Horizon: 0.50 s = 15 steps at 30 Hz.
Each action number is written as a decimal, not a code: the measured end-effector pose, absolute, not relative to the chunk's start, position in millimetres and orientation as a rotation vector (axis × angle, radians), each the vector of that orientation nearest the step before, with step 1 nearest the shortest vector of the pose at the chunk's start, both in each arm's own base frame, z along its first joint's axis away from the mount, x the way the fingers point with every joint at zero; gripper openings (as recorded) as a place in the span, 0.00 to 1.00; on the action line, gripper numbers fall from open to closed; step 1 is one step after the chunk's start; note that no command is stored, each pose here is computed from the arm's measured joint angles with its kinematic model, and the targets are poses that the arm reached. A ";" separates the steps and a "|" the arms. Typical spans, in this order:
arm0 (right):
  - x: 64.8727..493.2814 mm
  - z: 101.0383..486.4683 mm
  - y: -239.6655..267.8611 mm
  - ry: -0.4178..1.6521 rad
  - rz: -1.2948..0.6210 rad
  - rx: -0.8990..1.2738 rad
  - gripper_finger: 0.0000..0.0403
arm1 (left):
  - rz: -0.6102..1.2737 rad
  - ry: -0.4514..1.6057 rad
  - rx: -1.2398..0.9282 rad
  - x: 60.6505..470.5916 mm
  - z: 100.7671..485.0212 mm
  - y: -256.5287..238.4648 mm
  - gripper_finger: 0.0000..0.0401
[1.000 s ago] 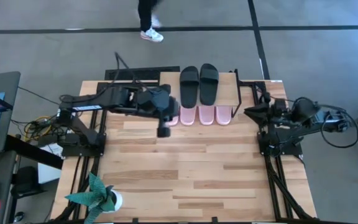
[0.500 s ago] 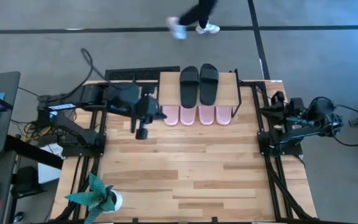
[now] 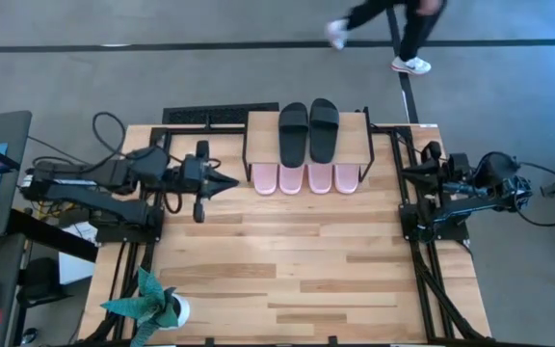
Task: Pick and place slides into the shelf
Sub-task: Return to Home Position
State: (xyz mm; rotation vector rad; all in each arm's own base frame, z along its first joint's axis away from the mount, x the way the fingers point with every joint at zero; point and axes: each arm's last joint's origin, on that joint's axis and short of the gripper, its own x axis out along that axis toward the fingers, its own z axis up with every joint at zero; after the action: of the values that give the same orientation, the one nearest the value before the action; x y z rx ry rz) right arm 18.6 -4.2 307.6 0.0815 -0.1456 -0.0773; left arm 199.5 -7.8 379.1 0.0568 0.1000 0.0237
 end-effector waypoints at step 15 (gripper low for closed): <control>19.6 298.3 -4.1 -0.048 -0.082 0.028 0.12 | -0.005 -0.120 0.050 161.7 300.4 -8.8 0.00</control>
State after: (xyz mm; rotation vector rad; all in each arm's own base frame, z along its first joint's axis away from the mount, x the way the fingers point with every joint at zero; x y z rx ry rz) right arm 19.6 -4.1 298.3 0.0280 -0.0483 -0.0824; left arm 161.7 -8.8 300.4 0.0495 -0.1196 -0.0048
